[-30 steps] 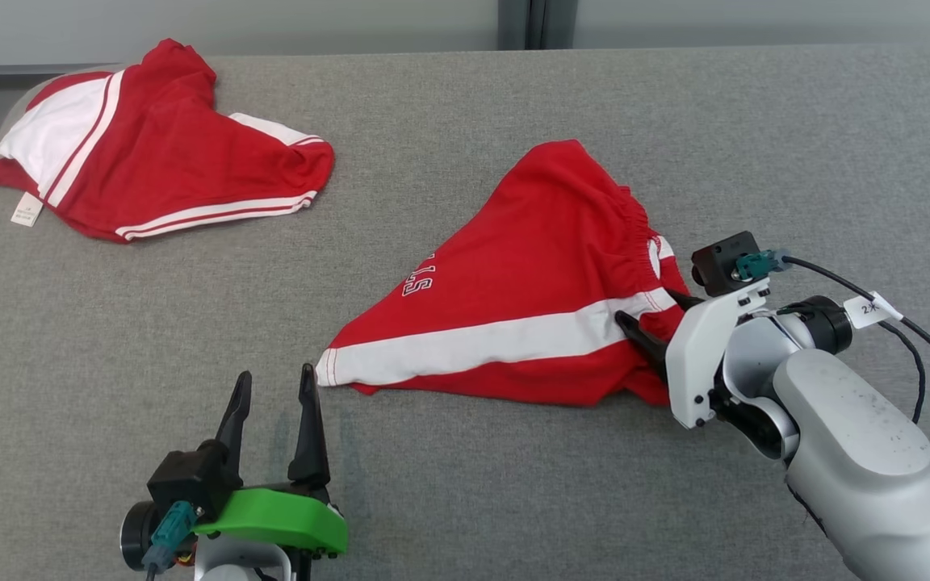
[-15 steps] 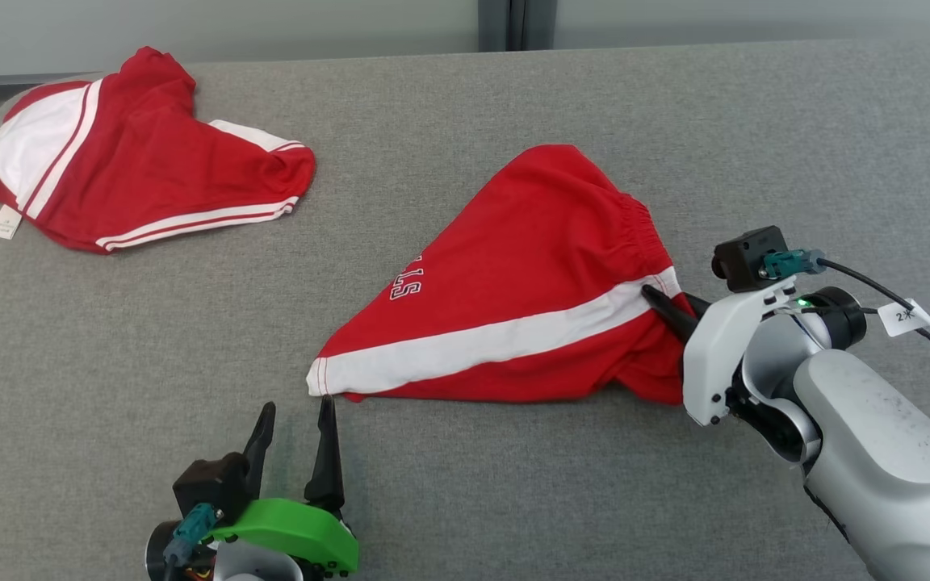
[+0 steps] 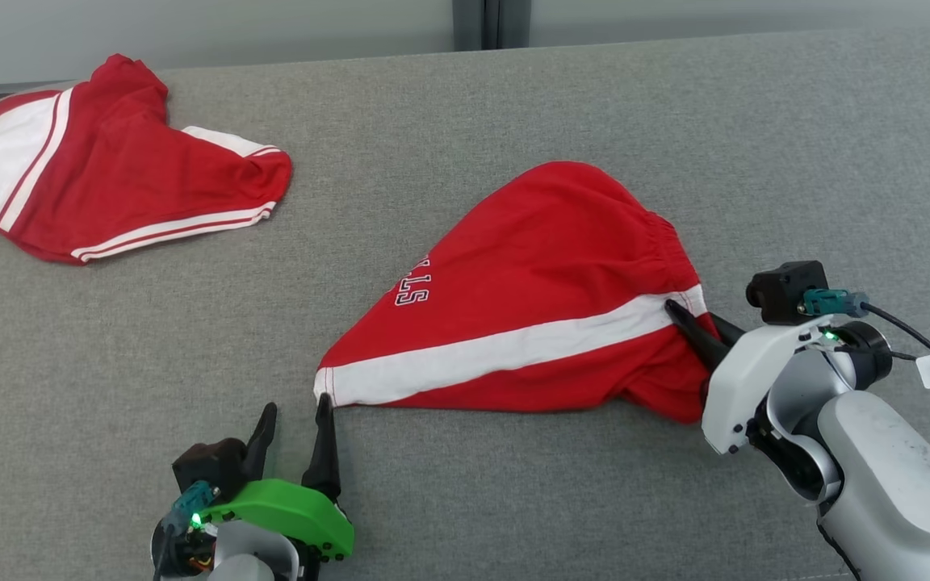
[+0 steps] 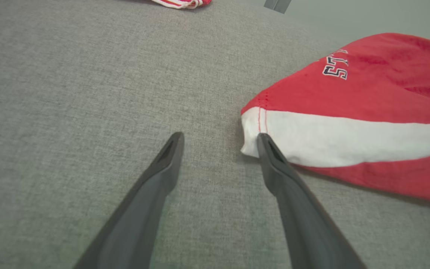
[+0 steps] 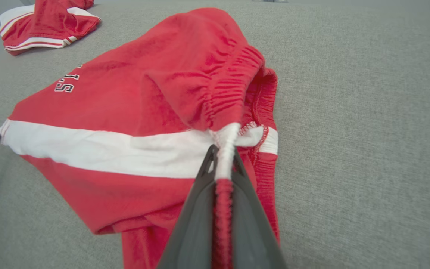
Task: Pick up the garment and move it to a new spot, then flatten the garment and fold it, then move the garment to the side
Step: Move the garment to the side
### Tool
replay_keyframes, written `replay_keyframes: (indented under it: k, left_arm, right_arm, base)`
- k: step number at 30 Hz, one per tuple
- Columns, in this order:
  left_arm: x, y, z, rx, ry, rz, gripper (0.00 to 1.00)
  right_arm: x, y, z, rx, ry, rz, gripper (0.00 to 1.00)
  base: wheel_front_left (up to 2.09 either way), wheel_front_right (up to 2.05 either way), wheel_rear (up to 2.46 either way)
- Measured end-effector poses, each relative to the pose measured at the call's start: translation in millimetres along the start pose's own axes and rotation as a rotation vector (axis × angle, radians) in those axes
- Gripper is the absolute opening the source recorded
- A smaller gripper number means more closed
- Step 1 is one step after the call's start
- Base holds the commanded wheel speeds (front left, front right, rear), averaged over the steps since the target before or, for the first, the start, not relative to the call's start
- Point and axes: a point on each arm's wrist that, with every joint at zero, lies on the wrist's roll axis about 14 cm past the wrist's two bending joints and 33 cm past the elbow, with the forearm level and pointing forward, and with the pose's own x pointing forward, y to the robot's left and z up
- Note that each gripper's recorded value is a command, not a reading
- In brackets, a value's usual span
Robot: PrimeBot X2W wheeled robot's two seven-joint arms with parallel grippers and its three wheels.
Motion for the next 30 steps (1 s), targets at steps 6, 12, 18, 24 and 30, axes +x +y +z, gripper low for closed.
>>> replay_keyframes:
  k: [6,12,18,24,30]
  left_arm:
    - [7,-16,-13,0.002,0.057,-0.065,1.00]
    - [11,-33,-11,-0.004,0.059,-0.123,0.00]
    - [12,-43,13,-0.023,-0.022,-0.153,0.00]
    - [5,-54,49,-0.036,-0.146,-0.186,0.00]
    - [-4,-76,96,-0.026,-0.298,-0.258,0.00]
  right_arm:
    - [-6,-4,-1,0.001,-0.004,-0.020,0.00]
    - [-12,-3,4,-0.021,-0.042,-0.028,0.00]
    - [-22,-7,22,-0.093,-0.152,-0.070,0.00]
    - [-33,-2,50,-0.162,-0.277,-0.106,0.00]
    - [-50,11,93,-0.226,-0.414,-0.119,0.00]
  base:
    - [0.00,0.00,0.00]
    - [0.00,0.00,0.00]
    - [0.00,0.00,0.00]
    - [0.00,0.00,0.00]
    - [0.00,0.00,0.00]
